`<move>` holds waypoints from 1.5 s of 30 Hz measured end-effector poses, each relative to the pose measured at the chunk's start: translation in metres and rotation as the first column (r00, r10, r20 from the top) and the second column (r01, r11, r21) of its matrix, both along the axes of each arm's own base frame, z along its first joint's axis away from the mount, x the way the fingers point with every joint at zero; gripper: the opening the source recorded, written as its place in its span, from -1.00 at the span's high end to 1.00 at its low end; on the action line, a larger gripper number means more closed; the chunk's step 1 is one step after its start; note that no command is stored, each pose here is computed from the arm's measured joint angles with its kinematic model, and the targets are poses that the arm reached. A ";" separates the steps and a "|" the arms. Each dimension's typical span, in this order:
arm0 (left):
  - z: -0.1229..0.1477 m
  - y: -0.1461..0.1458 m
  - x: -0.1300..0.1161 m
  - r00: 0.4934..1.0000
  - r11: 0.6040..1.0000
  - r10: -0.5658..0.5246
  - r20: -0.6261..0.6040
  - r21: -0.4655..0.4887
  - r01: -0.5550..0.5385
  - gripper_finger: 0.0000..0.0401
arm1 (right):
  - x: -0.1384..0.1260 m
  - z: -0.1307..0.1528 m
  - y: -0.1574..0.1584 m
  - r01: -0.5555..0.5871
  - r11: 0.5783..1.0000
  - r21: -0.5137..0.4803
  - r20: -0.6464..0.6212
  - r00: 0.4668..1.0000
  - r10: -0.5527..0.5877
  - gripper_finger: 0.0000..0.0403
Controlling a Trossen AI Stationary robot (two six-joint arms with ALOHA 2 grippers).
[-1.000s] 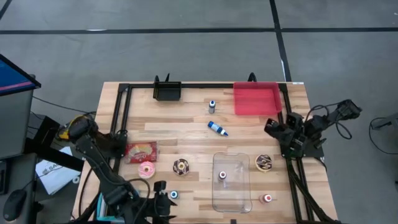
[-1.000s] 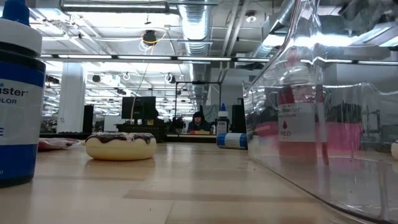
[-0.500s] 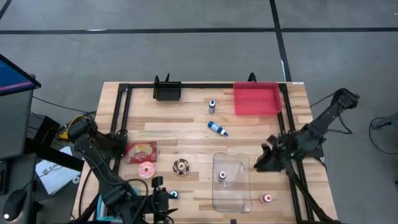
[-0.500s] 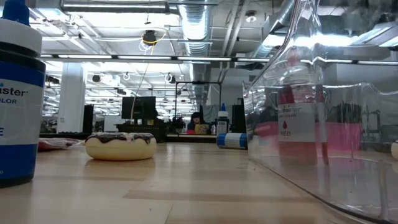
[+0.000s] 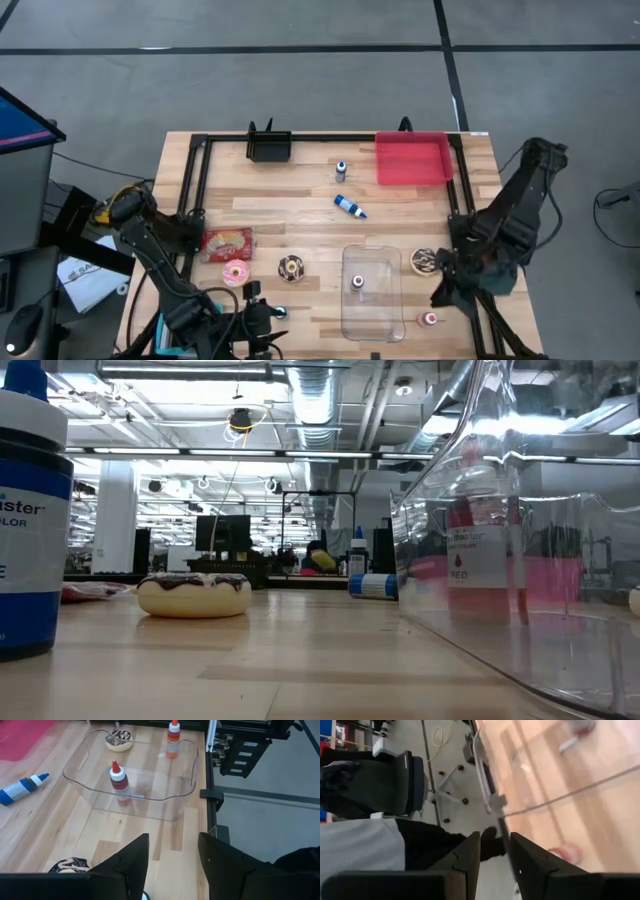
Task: Pick & Place Food Item
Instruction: Put the orange food coloring bottle into the transparent bin
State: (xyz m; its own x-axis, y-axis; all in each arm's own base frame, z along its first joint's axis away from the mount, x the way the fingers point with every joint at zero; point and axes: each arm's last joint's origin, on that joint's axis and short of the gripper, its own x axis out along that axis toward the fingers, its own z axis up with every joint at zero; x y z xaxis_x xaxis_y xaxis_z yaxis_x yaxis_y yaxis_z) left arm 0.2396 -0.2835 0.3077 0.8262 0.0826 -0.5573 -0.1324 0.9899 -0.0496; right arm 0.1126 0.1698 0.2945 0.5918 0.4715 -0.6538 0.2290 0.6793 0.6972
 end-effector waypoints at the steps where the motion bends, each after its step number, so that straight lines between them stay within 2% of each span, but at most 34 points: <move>1: 0.000 0.000 0.000 1.000 1.000 0.002 0.002 0.001 -0.002 0.16 | 0.000 -0.001 0.006 -0.005 1.000 0.005 -0.016 1.000 0.005 0.50; 4: 0.000 0.000 0.000 1.000 1.000 0.007 0.008 0.005 -0.008 0.16 | 0.000 -0.009 0.023 -0.041 0.999 -0.033 -0.087 0.996 0.037 0.50; 8: 0.000 0.001 0.001 0.999 0.999 0.029 0.014 -0.017 -0.029 0.16 | 0.008 -0.007 0.054 -0.075 0.996 -0.052 -0.113 0.991 0.068 0.50; 11: 0.001 0.001 0.000 0.998 0.998 0.050 0.029 -0.030 -0.049 0.16 | 0.017 0.008 0.076 -0.105 0.991 -0.086 -0.127 0.987 0.094 0.50; 14: 0.002 0.000 0.001 0.997 0.997 0.064 0.052 -0.038 -0.062 0.16 | 0.024 0.027 0.090 -0.125 0.976 -0.179 -0.207 0.974 0.087 0.50; 17: 0.003 0.000 0.002 0.994 0.996 0.076 0.073 -0.041 -0.073 0.16 | 0.033 0.050 0.088 -0.123 0.940 -0.318 -0.336 0.942 0.009 0.50; 19: 0.003 0.000 0.002 0.994 0.996 0.080 0.077 -0.039 -0.077 0.16 | 0.039 0.061 0.086 -0.150 0.901 -0.406 -0.406 0.914 -0.031 0.50; 21: 0.003 0.000 0.002 0.993 0.996 0.084 0.082 -0.035 -0.081 0.16 | 0.047 0.066 0.087 -0.196 0.865 -0.462 -0.432 0.902 -0.026 0.50; 23: 0.004 0.000 0.002 0.992 0.996 0.091 0.090 -0.029 -0.089 0.16 | 0.056 0.068 0.091 -0.257 0.837 -0.482 -0.431 0.902 0.028 0.50; 25: 0.004 0.000 0.002 0.991 0.996 0.093 0.092 -0.028 -0.090 0.16 | 0.063 0.065 0.096 -0.323 0.803 -0.502 -0.431 0.898 0.092 0.50; 27: 0.004 0.000 0.002 0.991 0.996 0.092 0.095 -0.026 -0.090 0.16 | 0.072 0.056 0.098 -0.342 0.784 -0.517 -0.446 0.890 0.095 0.50; 32: 0.005 -0.004 0.000 0.990 0.996 0.088 0.109 -0.043 -0.083 0.16 | 0.096 0.032 0.100 -0.385 0.793 -0.472 -0.571 0.819 0.058 0.50; 36: 0.006 -0.005 0.001 0.989 0.995 0.089 0.121 -0.062 -0.082 0.16 | 0.110 0.016 0.094 -0.362 0.797 -0.483 -0.607 0.795 -0.006 0.45; 40: 0.009 -0.008 0.001 0.986 0.993 0.088 0.141 -0.096 -0.075 0.16 | 0.111 0.002 0.088 -0.333 0.793 -0.509 -0.634 0.769 -0.084 0.31; 45: 0.011 -0.010 0.002 0.983 0.990 0.092 0.157 -0.123 -0.073 0.16 | 0.093 -0.008 0.084 -0.288 0.799 -0.528 -0.642 0.751 -0.154 0.02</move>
State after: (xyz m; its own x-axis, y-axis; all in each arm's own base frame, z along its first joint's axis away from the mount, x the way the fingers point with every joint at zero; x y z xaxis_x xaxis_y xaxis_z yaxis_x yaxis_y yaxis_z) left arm 0.2413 -0.2932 0.3183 0.8993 0.0965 -0.4265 -0.1938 0.9623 -0.1910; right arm 0.2061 0.2535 0.2870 -0.0803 -0.0945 -0.9923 0.3910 0.9127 -0.1185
